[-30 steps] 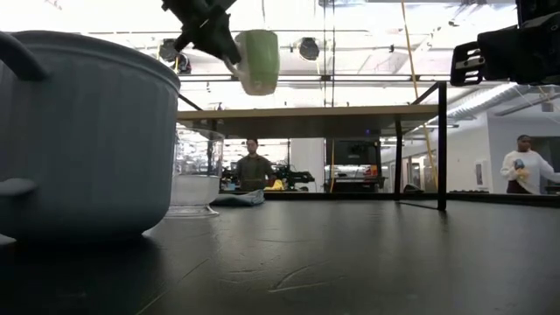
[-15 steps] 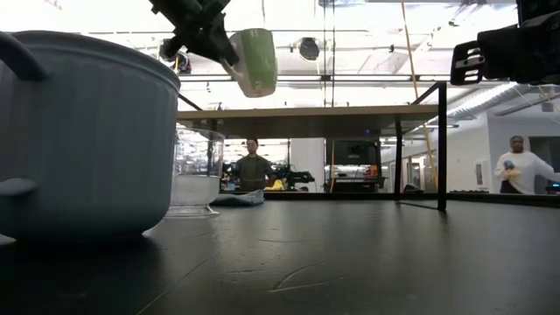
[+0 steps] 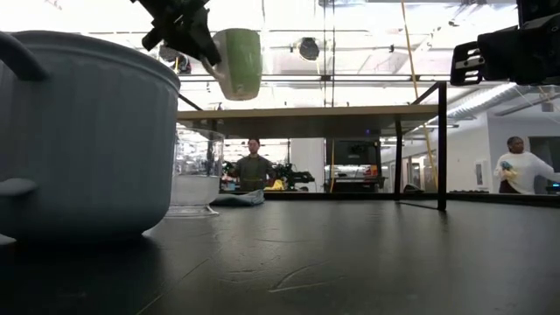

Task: Stack small to large cups/mugs on shelf
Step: Put the green cup on the shelf

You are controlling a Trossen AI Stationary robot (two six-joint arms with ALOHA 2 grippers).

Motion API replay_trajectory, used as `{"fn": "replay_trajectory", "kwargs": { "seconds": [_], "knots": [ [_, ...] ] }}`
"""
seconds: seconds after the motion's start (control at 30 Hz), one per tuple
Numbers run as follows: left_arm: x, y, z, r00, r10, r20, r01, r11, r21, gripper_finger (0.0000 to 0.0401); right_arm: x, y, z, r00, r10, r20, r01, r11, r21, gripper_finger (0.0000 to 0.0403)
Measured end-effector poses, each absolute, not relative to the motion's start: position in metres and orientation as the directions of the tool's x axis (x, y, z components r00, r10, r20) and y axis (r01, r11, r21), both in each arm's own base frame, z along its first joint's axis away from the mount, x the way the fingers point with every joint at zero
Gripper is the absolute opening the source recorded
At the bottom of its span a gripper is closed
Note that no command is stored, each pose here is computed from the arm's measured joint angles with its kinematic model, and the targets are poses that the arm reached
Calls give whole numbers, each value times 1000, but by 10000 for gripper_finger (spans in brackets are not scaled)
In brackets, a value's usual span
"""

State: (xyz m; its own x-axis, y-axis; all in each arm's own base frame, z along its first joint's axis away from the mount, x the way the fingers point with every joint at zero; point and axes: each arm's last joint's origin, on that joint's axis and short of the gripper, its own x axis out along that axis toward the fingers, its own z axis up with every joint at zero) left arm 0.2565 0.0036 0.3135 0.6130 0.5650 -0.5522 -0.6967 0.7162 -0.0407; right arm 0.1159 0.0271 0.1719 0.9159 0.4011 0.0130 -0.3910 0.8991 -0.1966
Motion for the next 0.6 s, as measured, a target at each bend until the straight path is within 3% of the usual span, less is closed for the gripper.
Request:
{"fn": "replay_trajectory", "kwargs": {
  "seconds": [0.6],
  "knots": [
    [256, -8, 314, 630, 557, -541, -681, 732, -39, 52, 116, 27, 172, 916, 401, 15, -391, 899, -198, 0]
  ]
}}
